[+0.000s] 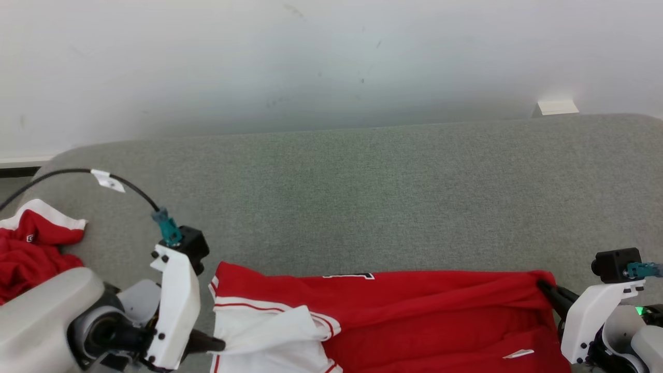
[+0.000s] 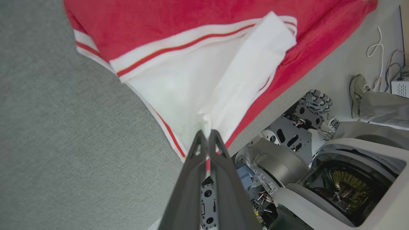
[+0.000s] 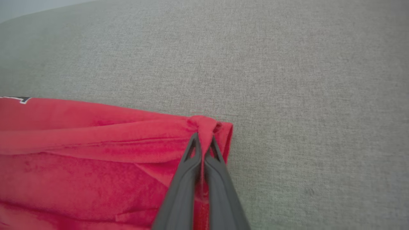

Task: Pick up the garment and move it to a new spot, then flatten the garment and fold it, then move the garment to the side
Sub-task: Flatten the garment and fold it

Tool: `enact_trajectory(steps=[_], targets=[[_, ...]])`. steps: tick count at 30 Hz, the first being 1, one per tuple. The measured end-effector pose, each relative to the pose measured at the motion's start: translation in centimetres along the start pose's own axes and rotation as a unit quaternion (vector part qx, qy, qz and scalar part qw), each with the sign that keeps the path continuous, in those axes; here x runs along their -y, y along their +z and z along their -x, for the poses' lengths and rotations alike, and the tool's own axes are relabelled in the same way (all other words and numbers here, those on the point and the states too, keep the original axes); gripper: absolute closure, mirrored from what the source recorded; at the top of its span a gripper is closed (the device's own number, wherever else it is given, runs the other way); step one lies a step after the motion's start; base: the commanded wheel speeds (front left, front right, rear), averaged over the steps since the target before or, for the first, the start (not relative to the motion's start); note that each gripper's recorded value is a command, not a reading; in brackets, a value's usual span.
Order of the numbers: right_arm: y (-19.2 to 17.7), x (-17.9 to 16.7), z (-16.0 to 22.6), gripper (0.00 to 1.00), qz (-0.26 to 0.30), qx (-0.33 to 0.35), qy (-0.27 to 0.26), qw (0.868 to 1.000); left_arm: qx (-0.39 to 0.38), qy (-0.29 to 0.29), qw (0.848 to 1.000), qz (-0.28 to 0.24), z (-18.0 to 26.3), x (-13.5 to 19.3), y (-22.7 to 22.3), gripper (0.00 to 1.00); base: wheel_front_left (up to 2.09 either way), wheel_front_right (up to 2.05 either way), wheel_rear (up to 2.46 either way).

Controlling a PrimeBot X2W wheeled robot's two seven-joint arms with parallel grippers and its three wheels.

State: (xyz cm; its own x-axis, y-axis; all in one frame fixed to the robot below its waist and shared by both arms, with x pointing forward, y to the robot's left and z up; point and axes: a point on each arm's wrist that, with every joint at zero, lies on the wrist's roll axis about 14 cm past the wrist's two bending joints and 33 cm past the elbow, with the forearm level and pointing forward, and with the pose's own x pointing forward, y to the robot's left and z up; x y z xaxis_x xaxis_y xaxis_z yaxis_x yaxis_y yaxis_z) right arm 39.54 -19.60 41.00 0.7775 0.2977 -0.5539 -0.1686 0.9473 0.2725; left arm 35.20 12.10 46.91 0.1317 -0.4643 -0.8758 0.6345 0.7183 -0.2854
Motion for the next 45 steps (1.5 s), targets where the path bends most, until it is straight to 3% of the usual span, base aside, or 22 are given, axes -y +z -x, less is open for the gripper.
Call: enact_trajectory(steps=[1,2,4,6,7,16,21,25,33,39,42,45], targets=[[-0.2,0.1,0.0,0.71,-0.002,-0.003,-0.001,1.0,-0.005,-0.002,1.0,0.002,-0.2,0.1,-0.4,1.0,0.0,0.0,0.0],[-0.5,0.1,0.0,0.0,-0.001,-0.011,-0.001,1.0,-0.009,-0.005,1.0,0.004,-0.5,0.2,-0.7,1.0,0.0,0.0,0.0],[-0.9,0.1,0.1,0.0,-0.002,-0.02,-0.001,1.0,-0.021,-0.014,1.0,0.011,-1.0,0.5,-1.6,0.98,0.0,0.0,0.0],[-1.3,0.3,0.2,0.0,0.003,-0.029,-0.002,1.0,-0.028,-0.022,0.999,0.016,-1.4,0.8,-2.2,0.13,0.0,0.0,0.0],[-1.4,0.3,0.3,0.0,0.005,-0.03,-0.002,1.0,-0.031,-0.023,0.999,0.016,-1.5,0.9,-2.4,0.0,0.0,0.0,0.0],[0.1,1.6,2.0,0.0,0.003,-0.012,-0.002,1.0,0.01,-0.005,1.0,0.015,-0.5,0.3,-1.5,0.0,0.0,0.0,0.0],[3.9,3.0,3.5,0.0,0.009,0.056,-0.013,0.998,0.102,0.026,0.994,-0.01,1.5,-0.6,1.6,0.0,0.0,0.0,0.0],[7.9,3.2,4.6,0.0,0.008,0.143,-0.014,0.99,0.204,0.047,0.978,-0.018,3.5,-1.1,4.9,0.0,0.0,0.0,0.0],[12.5,2.1,6.3,0.0,0.027,0.288,-0.007,0.957,0.438,0.119,0.891,-0.007,7.6,-3.3,9.6,0.0,0.0,0.0,0.0],[13.5,1.0,7.4,0.0,0.019,0.352,-0.009,0.936,0.556,0.188,0.81,0.0,10.6,-4.7,9.8,0.0,0.0,0.0,0.0],[12.7,0.1,7.6,0.0,-0.001,0.371,-0.008,0.929,0.586,0.218,0.781,0.015,11.3,-5.0,9.5,0.0,0.0,0.0,0.0],[11.8,-1.1,7.9,0.0,-0.021,0.385,-0.006,0.923,0.603,0.234,0.762,0.024,11.4,-4.3,9.2,0.0,0.0,0.0,0.0]])
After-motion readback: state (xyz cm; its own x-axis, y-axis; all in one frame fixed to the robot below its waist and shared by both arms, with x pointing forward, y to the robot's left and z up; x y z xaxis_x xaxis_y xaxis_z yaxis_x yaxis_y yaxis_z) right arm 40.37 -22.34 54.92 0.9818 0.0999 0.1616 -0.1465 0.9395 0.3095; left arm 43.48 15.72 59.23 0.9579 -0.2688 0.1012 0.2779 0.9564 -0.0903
